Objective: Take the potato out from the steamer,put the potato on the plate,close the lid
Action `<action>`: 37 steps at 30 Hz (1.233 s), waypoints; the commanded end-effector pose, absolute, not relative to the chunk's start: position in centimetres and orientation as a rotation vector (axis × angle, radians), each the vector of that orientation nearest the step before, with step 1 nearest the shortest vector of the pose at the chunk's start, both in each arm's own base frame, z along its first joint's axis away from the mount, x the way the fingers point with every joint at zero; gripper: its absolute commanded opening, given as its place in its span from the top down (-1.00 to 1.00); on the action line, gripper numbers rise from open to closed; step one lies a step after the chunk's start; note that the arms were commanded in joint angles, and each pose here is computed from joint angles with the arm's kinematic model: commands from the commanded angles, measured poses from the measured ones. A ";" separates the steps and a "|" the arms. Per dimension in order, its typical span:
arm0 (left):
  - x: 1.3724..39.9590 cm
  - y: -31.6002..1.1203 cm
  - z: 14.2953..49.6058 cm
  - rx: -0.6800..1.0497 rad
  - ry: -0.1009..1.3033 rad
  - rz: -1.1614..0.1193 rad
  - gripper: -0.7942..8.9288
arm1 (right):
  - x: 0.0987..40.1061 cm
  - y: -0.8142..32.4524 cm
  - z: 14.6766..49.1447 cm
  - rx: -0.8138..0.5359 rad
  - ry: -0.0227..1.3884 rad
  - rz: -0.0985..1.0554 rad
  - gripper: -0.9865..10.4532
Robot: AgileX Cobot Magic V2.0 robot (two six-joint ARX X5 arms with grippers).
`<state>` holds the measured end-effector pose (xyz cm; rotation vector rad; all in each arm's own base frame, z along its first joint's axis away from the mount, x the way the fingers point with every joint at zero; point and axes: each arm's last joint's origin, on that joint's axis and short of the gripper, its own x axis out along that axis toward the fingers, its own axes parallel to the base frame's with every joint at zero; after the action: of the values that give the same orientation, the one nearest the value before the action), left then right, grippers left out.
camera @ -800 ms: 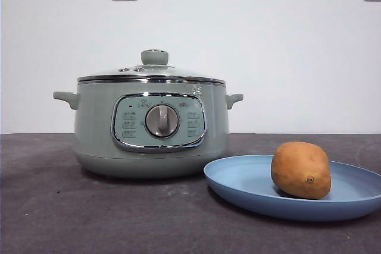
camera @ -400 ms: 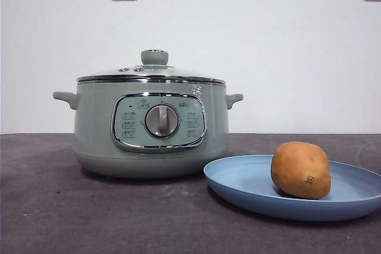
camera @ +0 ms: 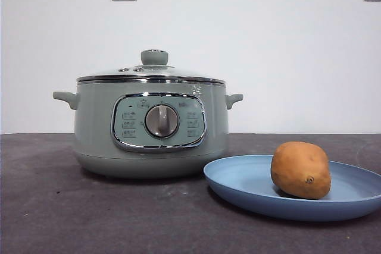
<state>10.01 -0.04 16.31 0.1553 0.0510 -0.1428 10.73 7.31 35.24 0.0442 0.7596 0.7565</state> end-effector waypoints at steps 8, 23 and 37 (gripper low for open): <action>9.9 0.0 15.1 0.140 0.142 -0.141 0.84 | 10.7 7.3 35.3 0.048 0.757 0.754 0.83; 9.8 0.0 14.5 0.131 0.199 -0.147 0.84 | 10.7 7.3 35.3 0.048 0.757 0.754 0.83; 9.8 0.0 14.5 0.131 0.199 -0.147 0.84 | 10.7 7.3 35.3 0.047 0.757 0.755 0.83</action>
<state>9.73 -0.04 14.98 0.1391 0.1865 -0.1508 10.73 7.31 35.24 0.0442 0.7596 0.7565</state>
